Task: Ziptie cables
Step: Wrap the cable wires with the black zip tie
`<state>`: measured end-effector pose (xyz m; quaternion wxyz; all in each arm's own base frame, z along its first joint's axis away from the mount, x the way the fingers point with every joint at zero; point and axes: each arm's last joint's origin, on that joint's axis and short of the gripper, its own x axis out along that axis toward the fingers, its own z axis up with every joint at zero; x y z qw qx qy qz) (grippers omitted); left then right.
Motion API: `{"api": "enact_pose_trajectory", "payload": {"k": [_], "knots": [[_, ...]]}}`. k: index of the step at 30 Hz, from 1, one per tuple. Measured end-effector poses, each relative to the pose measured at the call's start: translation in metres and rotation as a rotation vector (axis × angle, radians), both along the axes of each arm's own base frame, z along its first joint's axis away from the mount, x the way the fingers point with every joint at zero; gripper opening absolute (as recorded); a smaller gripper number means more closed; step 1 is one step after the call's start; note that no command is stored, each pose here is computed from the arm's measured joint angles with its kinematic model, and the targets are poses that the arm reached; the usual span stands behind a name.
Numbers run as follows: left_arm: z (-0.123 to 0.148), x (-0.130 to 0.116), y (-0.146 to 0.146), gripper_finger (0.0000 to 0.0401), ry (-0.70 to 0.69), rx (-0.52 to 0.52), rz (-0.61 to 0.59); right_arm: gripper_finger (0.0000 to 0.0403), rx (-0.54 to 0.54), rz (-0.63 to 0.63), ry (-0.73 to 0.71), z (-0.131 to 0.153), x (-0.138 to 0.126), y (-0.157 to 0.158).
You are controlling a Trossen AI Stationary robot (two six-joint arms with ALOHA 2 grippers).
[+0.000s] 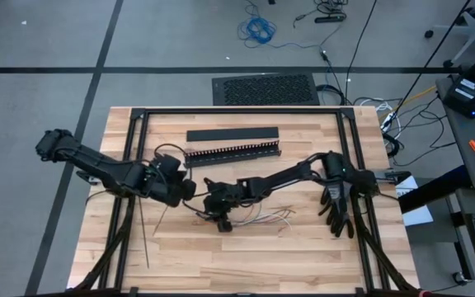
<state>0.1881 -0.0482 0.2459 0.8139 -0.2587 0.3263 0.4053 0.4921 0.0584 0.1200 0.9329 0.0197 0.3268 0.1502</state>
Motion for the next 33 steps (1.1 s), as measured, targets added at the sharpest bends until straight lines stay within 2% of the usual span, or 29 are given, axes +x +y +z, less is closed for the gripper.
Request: {"api": "enact_pose_trajectory", "payload": {"k": [8,14,17,22,28,33], "knots": [[-0.006,0.004,-0.001,0.0000,0.051,0.026,-0.018,0.0112,0.021,-0.028,0.046,-0.020,0.005,-0.001],[-0.013,0.009,-0.003,0.0000,0.083,0.035,-0.019,0.0107,-0.031,-0.080,0.074,-0.022,0.003,-0.001],[-0.016,0.011,-0.004,0.0000,0.096,0.039,-0.019,0.0085,-0.053,-0.086,0.104,-0.025,0.001,-0.003],[-0.018,0.012,-0.004,0.0000,0.107,0.039,-0.020,0.0013,-0.103,-0.102,0.171,-0.028,-0.004,-0.006],[-0.018,0.012,-0.004,0.0000,0.114,0.041,-0.019,0.0003,-0.119,-0.111,0.213,-0.030,-0.007,-0.005],[-0.018,0.010,-0.003,0.0000,0.132,0.047,-0.018,0.0013,-0.149,-0.094,0.218,-0.013,-0.013,0.003]]}}
